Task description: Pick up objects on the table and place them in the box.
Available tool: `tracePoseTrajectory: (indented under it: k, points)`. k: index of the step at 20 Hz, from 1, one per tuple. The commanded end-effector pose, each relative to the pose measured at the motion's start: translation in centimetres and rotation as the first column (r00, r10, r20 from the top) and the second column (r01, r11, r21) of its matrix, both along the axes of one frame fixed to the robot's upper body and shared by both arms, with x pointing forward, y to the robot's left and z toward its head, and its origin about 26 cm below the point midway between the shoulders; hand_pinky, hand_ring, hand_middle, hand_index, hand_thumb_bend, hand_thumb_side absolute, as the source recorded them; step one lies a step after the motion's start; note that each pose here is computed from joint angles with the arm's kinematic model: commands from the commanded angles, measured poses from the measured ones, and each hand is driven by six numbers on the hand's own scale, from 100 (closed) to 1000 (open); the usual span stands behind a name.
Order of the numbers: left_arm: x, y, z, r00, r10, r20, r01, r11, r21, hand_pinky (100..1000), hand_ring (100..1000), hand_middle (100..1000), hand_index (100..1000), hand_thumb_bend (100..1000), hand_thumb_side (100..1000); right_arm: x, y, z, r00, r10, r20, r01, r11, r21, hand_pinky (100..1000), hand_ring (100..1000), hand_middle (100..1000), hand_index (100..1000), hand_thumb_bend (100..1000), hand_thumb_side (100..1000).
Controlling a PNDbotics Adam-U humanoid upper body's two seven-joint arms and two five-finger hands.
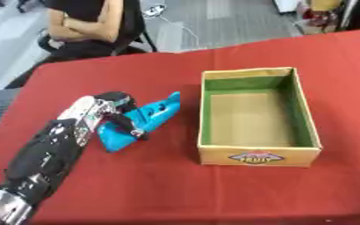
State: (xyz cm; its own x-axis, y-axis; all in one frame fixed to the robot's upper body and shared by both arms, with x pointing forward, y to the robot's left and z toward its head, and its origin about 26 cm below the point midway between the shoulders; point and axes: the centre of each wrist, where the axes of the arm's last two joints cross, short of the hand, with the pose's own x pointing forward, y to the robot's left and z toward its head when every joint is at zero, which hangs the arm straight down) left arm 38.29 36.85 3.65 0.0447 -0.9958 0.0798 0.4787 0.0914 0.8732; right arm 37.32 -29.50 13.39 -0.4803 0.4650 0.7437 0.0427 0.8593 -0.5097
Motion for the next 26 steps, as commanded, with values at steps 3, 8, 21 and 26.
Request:
tracePoseTrajectory:
  k: [3,8,21,26]
  points:
    - [-0.25,0.58,-0.12,0.998,0.028,0.053,-0.033,0.995,0.096,171,215,280,394,100,282,0.04,0.05,1.11,0.999,0.01,0.033,-0.009,1.0,-0.011,673,906,951,1000,465,1000]
    - [-0.27,0.49,-0.19,0.989,0.05,0.137,-0.064,0.993,0.1,100,100,163,277,100,307,0.05,0.05,1.13,0.999,0.009,0.034,-0.009,1.0,-0.011,673,906,951,1000,466,1000]
    - [-0.53,0.34,-0.02,0.965,0.15,0.214,-0.129,0.985,-0.111,100,100,100,131,100,472,0.04,0.0,1.17,0.999,0.006,0.034,-0.006,1.0,-0.012,673,906,952,1000,466,1000]
    - [-0.6,0.3,0.19,0.967,0.172,0.19,-0.133,0.971,-0.198,100,100,100,130,100,475,0.05,-0.01,1.17,0.999,0.005,0.033,-0.004,1.0,-0.012,673,906,952,1000,466,1000]
